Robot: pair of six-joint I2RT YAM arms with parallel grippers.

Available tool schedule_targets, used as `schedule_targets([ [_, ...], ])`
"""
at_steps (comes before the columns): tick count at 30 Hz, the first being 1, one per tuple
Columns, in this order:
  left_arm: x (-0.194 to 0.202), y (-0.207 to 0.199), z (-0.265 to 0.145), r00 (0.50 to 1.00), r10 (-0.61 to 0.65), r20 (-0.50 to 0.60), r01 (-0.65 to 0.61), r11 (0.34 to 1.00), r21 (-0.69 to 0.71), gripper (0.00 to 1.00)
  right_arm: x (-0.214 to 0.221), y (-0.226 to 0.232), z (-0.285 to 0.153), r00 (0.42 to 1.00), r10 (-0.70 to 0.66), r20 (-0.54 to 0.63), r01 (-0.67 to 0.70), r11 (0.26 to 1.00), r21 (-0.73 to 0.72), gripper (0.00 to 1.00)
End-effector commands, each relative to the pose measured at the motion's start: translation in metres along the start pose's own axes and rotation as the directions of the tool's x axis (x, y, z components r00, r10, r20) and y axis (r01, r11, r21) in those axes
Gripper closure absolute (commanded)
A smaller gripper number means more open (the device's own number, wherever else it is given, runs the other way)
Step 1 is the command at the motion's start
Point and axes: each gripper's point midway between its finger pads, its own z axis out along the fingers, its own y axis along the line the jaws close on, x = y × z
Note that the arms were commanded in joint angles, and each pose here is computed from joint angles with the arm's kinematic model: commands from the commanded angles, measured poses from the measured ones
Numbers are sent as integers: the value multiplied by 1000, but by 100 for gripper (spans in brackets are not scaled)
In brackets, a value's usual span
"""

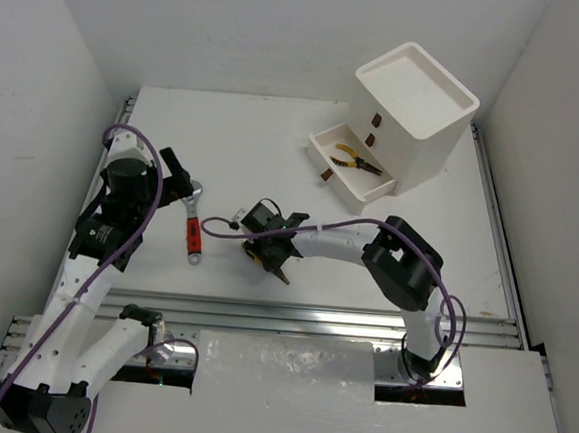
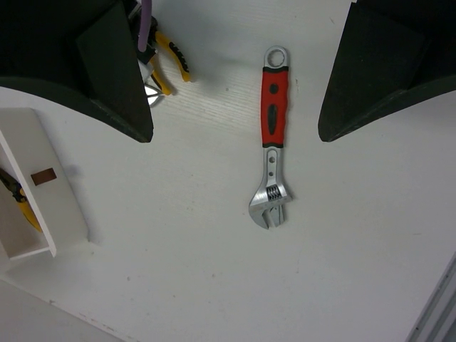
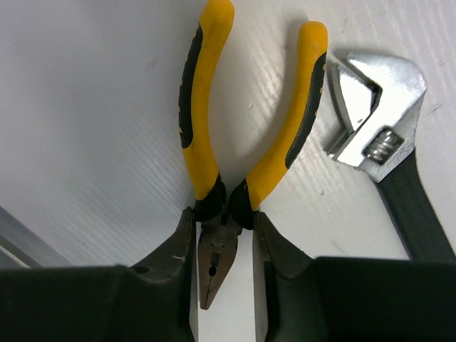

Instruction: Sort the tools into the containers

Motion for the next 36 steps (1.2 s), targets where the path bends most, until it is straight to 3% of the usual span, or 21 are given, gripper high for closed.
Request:
schedule_targets([
  [1,-17,0,-6,997,-25,75,25,1000,1,0,-10,14,-11,996,12,86,-8,999,-50,100],
  [6,-16,1,-5,997,-26,73,27,1000,-6,0,-29,4,-31,969,53,240,-49,999,-19,100],
  [18,-16,1,-5,997,-26,72,26,1000,-7,0,-46,-31,-69,935,73,348,-104,992,71,100],
  [21,-16,1,-5,997,-26,73,26,1000,-8,0,-57,-69,-84,927,95,363,-144,983,111,100],
  [25,-15,1,-4,997,-25,69,25,1000,-7,0,-84,-159,-115,913,105,395,-208,951,227,100],
  [28,-15,0,-4,997,-23,67,24,1000,-3,0,-92,-231,-123,926,77,369,-207,922,327,100],
  [34,-13,0,-3,998,-18,62,19,1000,-4,0,-96,-320,-126,948,69,310,-203,882,425,100],
  [36,-13,0,-2,998,-16,60,17,1000,-2,0,-93,-342,-122,955,75,288,-205,867,455,92],
])
